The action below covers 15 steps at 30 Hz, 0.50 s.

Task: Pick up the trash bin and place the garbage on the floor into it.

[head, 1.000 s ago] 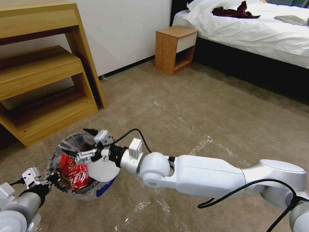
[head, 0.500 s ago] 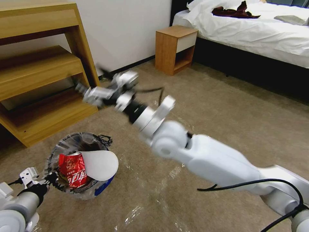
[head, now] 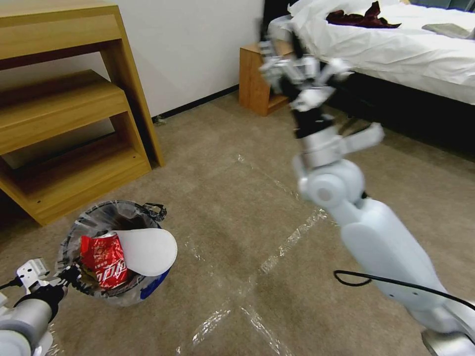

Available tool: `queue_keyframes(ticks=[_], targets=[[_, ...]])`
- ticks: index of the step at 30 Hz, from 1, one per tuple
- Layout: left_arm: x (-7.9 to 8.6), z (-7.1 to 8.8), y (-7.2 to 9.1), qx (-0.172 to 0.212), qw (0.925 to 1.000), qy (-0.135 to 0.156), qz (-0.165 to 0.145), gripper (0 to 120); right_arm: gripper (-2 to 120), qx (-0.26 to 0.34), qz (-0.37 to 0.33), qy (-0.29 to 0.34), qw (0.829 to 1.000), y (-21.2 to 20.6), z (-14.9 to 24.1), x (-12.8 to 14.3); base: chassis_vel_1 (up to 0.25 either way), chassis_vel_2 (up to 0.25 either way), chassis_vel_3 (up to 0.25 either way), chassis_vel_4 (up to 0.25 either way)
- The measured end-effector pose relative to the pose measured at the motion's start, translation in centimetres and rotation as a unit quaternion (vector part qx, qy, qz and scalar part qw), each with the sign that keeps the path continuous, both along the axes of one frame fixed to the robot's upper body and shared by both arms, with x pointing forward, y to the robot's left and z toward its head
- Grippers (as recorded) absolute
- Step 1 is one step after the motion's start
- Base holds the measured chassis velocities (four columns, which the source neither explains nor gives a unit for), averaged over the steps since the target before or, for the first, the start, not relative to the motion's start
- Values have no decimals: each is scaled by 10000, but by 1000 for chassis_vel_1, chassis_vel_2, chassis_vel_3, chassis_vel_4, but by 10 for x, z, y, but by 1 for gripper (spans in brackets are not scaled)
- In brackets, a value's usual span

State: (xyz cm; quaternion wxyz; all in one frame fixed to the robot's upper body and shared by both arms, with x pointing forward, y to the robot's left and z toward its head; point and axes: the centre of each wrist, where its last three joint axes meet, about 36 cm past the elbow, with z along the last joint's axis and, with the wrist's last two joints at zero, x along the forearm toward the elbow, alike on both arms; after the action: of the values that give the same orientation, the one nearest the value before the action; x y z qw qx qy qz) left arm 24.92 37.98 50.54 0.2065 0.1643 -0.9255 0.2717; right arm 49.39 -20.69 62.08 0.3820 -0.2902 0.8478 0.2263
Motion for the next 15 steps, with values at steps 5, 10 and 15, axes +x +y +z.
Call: queue_keyframes(ticks=[5, 10, 15], targets=[[0, 0, -1, 134, 9998, -100, 48, 0, 100, -106, -1339, 456, 9899, -58, -30, -28, 0, 0, 0, 0], [-2, 1, -4, 138, 9998, -135, 50, 0, 100, -333, -2257, 800, 9703, -84, -72, -65, 0, 0, 0, 0], [-5, 1, -4, 120, 9999, -97, 43, 0, 100, -608, -2760, 983, 9542, -88, -112, -98, 0, 0, 0, 0]])
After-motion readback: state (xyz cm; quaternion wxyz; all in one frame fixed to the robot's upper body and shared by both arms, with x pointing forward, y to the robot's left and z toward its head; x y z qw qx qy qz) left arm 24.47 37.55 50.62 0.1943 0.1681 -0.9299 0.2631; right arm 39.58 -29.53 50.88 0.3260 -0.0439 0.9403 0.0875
